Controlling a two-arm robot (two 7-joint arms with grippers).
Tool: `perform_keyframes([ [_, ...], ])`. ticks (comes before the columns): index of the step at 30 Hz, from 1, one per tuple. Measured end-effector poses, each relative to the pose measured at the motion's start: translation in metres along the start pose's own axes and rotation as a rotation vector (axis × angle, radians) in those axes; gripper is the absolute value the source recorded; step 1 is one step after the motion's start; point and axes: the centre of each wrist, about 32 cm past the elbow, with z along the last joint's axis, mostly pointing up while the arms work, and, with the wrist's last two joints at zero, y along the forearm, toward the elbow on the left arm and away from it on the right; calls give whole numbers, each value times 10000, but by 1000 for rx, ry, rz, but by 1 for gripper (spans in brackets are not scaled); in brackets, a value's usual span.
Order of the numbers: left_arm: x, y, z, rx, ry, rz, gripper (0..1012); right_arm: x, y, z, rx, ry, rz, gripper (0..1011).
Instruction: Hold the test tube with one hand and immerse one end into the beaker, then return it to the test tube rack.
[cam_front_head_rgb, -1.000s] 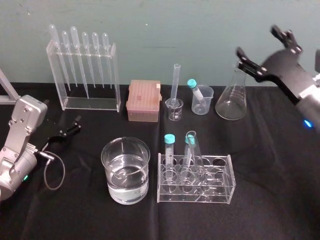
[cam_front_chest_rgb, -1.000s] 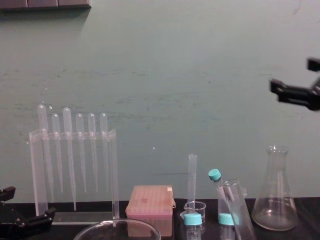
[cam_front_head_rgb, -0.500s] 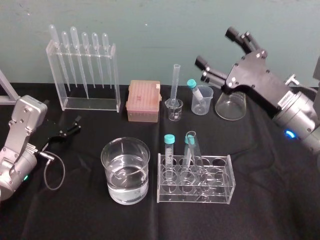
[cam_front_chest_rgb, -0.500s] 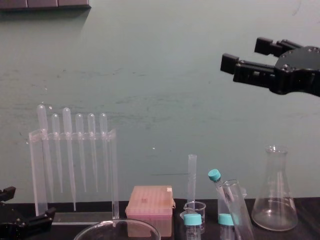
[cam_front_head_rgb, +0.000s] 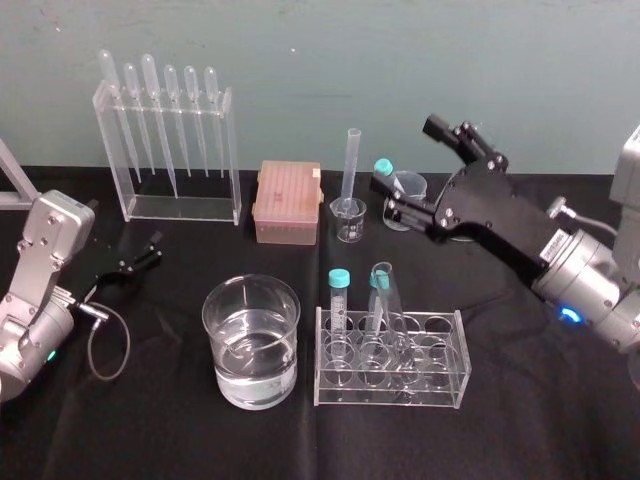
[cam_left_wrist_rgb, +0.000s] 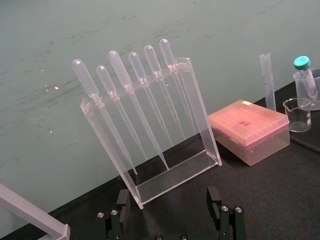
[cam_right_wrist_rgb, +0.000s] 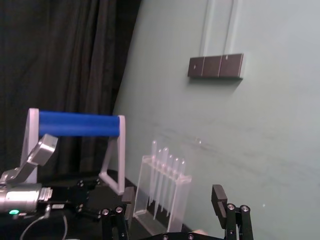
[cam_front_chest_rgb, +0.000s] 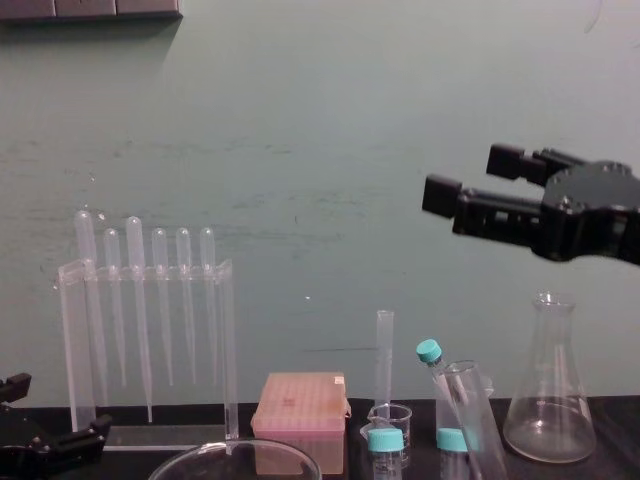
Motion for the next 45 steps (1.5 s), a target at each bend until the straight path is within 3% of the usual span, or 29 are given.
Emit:
perform_keyframes([
  [22,0,0,0,0,0,0,1000,-328,-106,-172,-107,57,46,1003],
  [45,0,0,0,0,0,0,1000,-385,-185,-413,-248,118,54,1003],
])
